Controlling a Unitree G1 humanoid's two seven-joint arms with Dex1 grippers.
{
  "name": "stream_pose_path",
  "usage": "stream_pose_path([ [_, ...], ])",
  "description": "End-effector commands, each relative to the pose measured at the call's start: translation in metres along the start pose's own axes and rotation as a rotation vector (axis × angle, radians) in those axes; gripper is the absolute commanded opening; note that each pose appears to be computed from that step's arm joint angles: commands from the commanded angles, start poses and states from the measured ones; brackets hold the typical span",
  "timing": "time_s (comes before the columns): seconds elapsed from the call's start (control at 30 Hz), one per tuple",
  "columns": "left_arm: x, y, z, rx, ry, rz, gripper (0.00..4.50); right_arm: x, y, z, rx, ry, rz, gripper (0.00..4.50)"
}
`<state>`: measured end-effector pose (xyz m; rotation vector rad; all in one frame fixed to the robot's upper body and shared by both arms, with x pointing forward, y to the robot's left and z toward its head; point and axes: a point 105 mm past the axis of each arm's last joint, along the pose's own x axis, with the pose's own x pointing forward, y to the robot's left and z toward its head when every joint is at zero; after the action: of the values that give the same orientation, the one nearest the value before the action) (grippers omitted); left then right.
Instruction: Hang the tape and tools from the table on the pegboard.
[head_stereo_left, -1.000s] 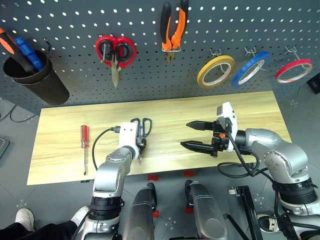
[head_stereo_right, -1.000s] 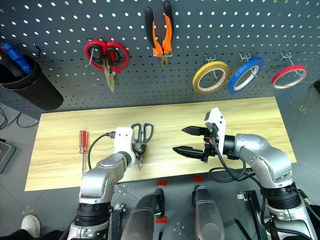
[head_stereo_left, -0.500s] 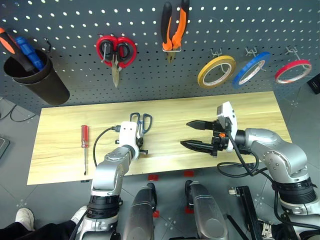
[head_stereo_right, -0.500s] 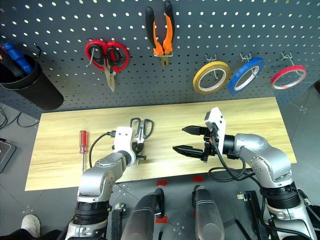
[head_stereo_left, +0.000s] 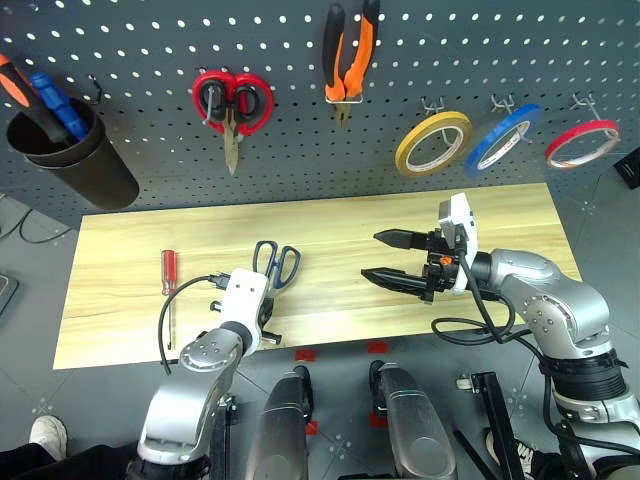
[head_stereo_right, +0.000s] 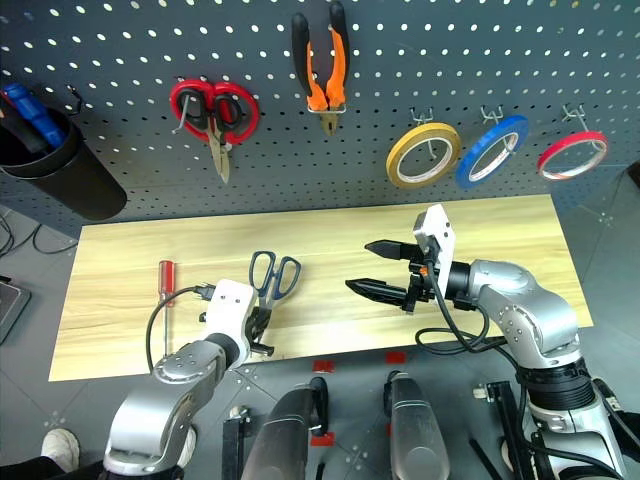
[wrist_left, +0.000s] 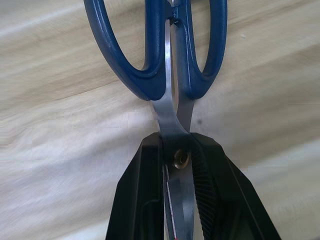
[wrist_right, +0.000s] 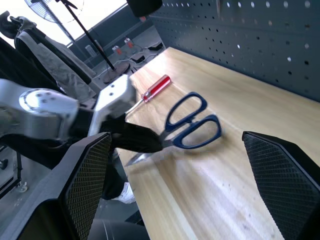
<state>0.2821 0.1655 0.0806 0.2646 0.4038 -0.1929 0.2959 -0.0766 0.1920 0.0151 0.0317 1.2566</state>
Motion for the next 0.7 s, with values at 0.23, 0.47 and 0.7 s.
stream_pose_path([
  [0.23, -0.039, -0.004, 0.053, 0.172, -0.305, 0.055, 0.69, -0.005, -0.007, 0.042, -0.039, -0.197, -0.114, 4.5],
  [0.47, -0.05, -0.002, 0.089, 0.219, -0.494, 0.07, 0.69, -0.006, -0.008, 0.052, -0.072, -0.258, -0.174, 4.5],
  [0.7, -0.061, 0.001, 0.117, 0.272, -0.643, 0.096, 0.69, -0.011, 0.0, 0.082, -0.088, -0.364, -0.194, 4.5],
])
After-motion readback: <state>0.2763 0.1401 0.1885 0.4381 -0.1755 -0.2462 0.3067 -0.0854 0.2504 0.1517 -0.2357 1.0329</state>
